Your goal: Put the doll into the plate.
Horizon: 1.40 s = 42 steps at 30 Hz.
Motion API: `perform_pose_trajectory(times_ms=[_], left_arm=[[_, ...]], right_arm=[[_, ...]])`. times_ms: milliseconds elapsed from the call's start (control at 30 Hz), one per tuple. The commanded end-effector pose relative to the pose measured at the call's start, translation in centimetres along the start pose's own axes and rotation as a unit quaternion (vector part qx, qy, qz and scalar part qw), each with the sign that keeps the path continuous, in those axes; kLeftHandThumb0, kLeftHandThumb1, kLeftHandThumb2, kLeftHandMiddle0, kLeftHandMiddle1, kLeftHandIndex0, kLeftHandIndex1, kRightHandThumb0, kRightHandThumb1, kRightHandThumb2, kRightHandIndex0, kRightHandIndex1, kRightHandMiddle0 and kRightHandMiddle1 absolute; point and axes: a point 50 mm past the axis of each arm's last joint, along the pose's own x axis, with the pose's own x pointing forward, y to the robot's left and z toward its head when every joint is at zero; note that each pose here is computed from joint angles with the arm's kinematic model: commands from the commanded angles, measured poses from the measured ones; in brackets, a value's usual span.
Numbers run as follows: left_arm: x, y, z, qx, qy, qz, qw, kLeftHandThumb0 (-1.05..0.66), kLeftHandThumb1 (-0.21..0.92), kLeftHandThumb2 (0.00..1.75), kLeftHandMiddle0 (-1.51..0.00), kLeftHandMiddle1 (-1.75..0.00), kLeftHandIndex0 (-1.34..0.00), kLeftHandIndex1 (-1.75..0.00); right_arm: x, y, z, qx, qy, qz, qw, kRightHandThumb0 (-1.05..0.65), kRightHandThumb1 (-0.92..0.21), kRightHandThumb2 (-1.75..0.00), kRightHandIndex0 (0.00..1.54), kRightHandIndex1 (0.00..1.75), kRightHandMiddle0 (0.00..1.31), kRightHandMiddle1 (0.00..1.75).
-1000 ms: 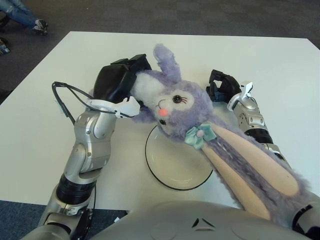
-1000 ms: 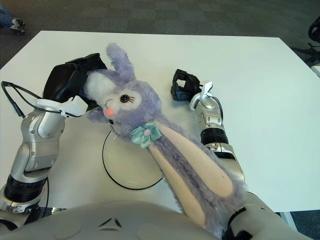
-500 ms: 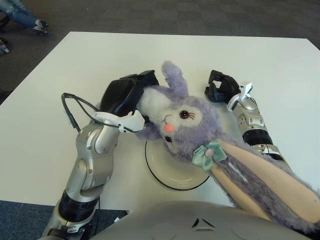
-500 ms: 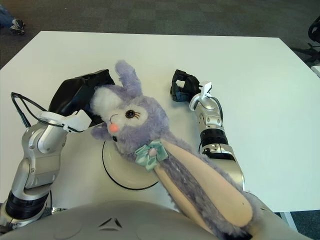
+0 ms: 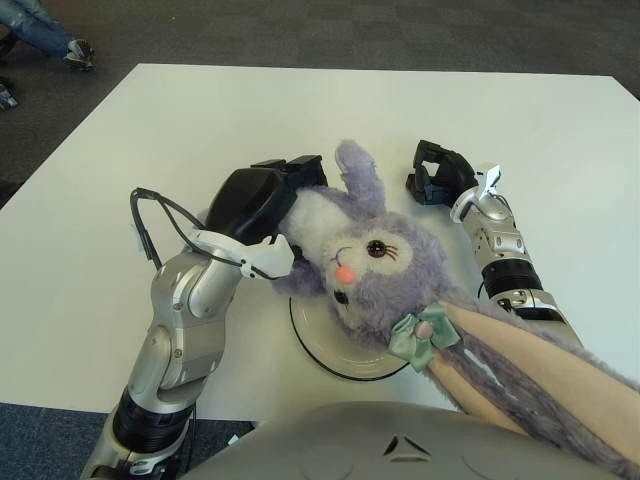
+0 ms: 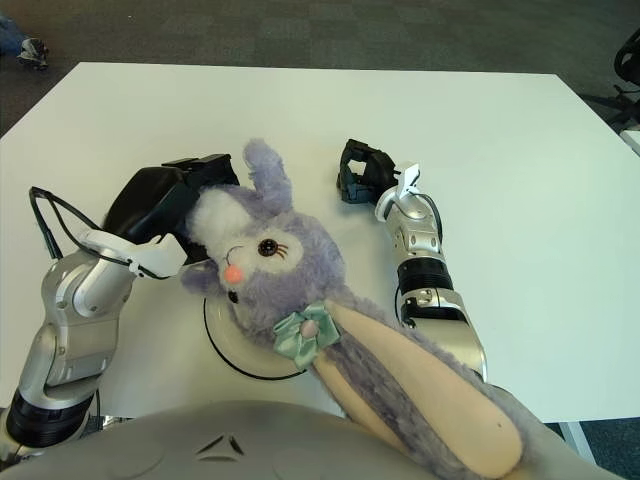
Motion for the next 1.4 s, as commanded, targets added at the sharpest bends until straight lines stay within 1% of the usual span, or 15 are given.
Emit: perform_pose_trajectory(times_ms=[0, 233, 467, 900, 1367], left_arm=[[-0.3, -0.1, 0.3, -0.005, -0.01, -0.009, 1.0, 0.6, 0.03, 1.66, -0.85, -1.75, -1.04, -1.75], [-0.3, -0.4, 0.2, -0.015, -0.005, -0.013, 1.0, 0.6, 0.04, 1.66, -0.85, -1.75, -1.03, -1.75], [-0.2, -0.7, 0.0, -0.015, -0.005, -0.015, 1.0, 0.59, 0.05, 1.65, -0.84, -1.75, -1.03, -1.75], [0.1, -0.5, -0.3, -0.009, -0.005, -0.012, 1.0, 0.59, 0.05, 1.64, -0.83, -1.75, -1.01, -1.75], [0.8, -0.6, -0.6, -0.012, -0.036, -0.004, 0.999, 0.59, 0.05, 1.64, -0.83, -1.75, -1.01, -1.75]], right_arm=[[-0.6, 0.1, -1.6, 0.01, 0.03, -0.001, 1.0, -0.51, -0.23, -1.43, 1.31, 1.75, 0.69, 1.75], [-0.6, 0.2, -1.7, 0.013, 0.032, -0.001, 0.999, -0.52, -0.23, -1.43, 1.3, 1.75, 0.69, 1.75], [-0.6, 0.3, -1.7, 0.017, 0.03, -0.013, 0.999, -0.52, -0.23, -1.43, 1.3, 1.75, 0.69, 1.75], [-0.8, 0.1, -1.4, 0.022, 0.021, -0.037, 0.999, -0.51, -0.23, -1.42, 1.29, 1.75, 0.68, 1.75], [-1.6, -0.4, -1.2, 0.012, 0.015, -0.065, 0.998, -0.51, -0.24, -1.42, 1.29, 1.75, 0.68, 1.75]])
